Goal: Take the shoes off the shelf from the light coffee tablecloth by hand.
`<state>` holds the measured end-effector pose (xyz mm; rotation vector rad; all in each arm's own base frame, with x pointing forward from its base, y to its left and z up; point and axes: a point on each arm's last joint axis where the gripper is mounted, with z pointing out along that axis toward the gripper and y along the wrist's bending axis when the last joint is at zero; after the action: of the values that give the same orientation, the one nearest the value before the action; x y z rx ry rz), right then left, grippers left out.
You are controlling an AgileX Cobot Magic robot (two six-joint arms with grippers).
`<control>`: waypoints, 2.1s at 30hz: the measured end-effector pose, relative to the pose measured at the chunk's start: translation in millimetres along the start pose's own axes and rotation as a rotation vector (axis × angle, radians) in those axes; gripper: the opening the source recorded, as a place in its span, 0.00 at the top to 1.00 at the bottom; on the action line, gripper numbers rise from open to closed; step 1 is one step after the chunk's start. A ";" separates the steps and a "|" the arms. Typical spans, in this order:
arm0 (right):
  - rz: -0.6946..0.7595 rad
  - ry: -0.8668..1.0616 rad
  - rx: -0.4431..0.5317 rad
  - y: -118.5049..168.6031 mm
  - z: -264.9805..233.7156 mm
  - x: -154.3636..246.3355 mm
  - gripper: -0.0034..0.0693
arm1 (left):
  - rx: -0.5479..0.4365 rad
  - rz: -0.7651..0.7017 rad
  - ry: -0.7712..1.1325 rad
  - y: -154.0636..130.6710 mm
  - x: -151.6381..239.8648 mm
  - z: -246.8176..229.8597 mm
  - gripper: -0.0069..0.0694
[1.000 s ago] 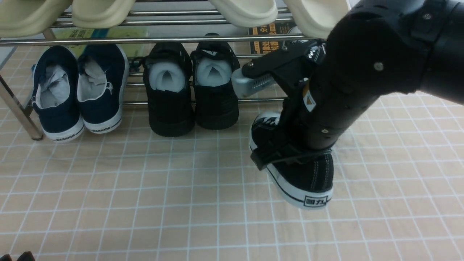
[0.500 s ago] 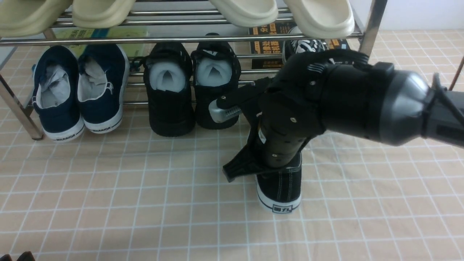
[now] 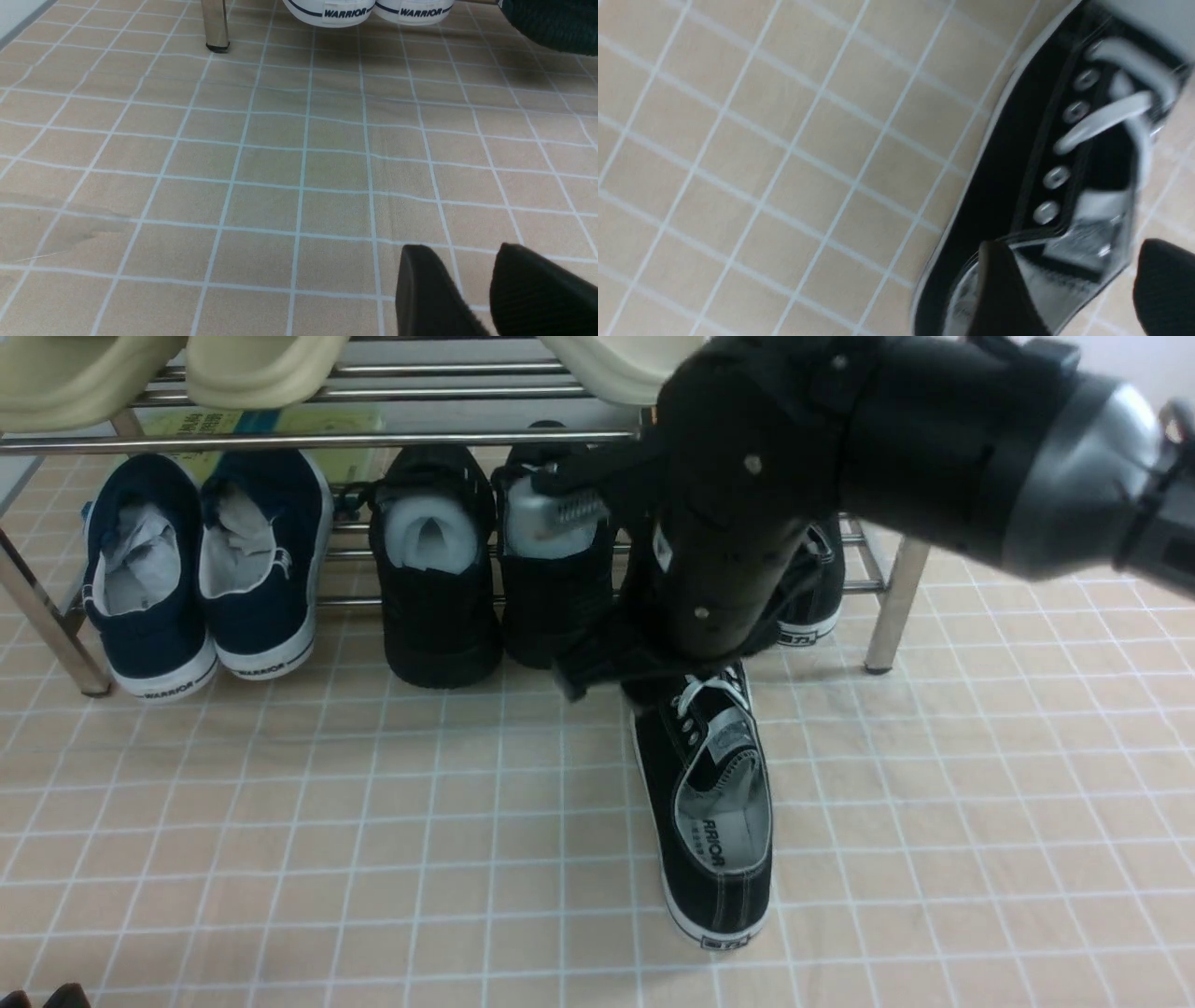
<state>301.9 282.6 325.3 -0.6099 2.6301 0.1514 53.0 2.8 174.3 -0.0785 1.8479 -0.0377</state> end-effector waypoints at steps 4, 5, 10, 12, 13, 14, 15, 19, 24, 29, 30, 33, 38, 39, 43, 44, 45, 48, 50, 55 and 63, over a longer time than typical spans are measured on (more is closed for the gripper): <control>0.046 -0.108 0.101 -42.5 -6.0 -21.3 0.40 | 0.000 0.000 0.000 0.0 0.0 0.0 0.59; 0.046 -0.110 0.100 -42.4 -6.1 -21.6 0.40 | 0.000 0.000 0.000 0.0 0.0 0.0 0.59; 0.166 -0.181 0.161 -94.3 12.4 -38.0 0.40 | 0.000 0.000 0.000 0.0 0.0 0.0 0.59; 0.190 -0.205 0.166 -107.0 26.3 -43.3 0.40 | 0.000 0.000 0.000 0.0 0.0 0.0 0.59; 0.198 -0.213 0.169 -111.0 32.5 -45.0 0.40 | 0.000 0.000 0.000 0.0 0.0 0.0 0.59; 0.201 -0.218 0.170 -114.9 40.5 -46.6 0.40 | 0.000 0.000 0.000 0.0 0.0 0.0 0.59; 0.204 -0.221 0.170 -118.3 50.1 -48.0 0.40 | 0.000 0.000 0.000 0.0 0.0 0.0 0.59; 0.196 -0.222 0.165 -119.3 76.8 -50.1 0.40 | 0.000 0.000 0.000 0.0 0.0 0.0 0.59; 0.168 -0.267 0.159 -118.0 96.3 -55.3 0.44 | 0.000 0.000 0.000 0.0 0.0 0.0 0.59; 0.163 -0.263 0.165 -118.5 97.1 -55.3 0.77 | 0.000 0.000 0.000 0.0 0.0 0.0 0.59; 0.161 -0.258 0.168 -118.7 95.8 -54.8 0.87 | 0.000 0.000 0.000 0.0 0.0 0.0 0.59; 0.174 -0.206 0.169 -119.3 78.2 -49.7 0.95 | 0.000 0.000 0.000 0.0 0.0 0.0 0.59; 0.192 -0.144 0.146 -117.6 31.9 -39.3 0.95 | 0.000 0.000 0.000 0.0 0.0 0.0 0.59; 0.193 -0.142 0.142 -117.3 29.6 -38.8 0.95 | 0.000 0.000 0.000 0.0 0.0 0.0 0.59; 0.185 -0.061 0.096 -113.0 -18.9 -22.1 0.95 | 0.000 0.000 0.000 0.0 0.0 0.0 0.59; 0.184 -0.039 0.083 -111.9 -25.8 -18.3 0.95 | 0.000 0.000 0.000 0.0 0.0 0.0 0.59; 0.179 -0.018 0.079 -111.4 -32.5 -14.5 0.95 | 0.000 0.000 0.000 0.0 0.0 0.0 0.59; 0.167 -0.018 0.061 -110.4 -47.6 -7.4 0.95 | 0.000 0.000 0.000 0.0 0.0 0.0 0.59; 0.169 -0.024 0.045 -109.5 -60.2 2.9 0.95 | 0.000 0.000 0.000 0.0 0.0 0.0 0.59; 0.178 0.048 0.044 -109.7 -56.5 33.3 0.95 | 0.000 0.000 0.000 0.0 0.0 0.0 0.59; 0.204 0.147 0.010 -106.0 -16.3 58.8 0.95 | 0.000 0.000 0.000 0.0 0.0 0.0 0.59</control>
<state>294.9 161.1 313.5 -0.3606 2.8312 0.1596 53.0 2.8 174.3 -0.0785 1.8479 -0.0377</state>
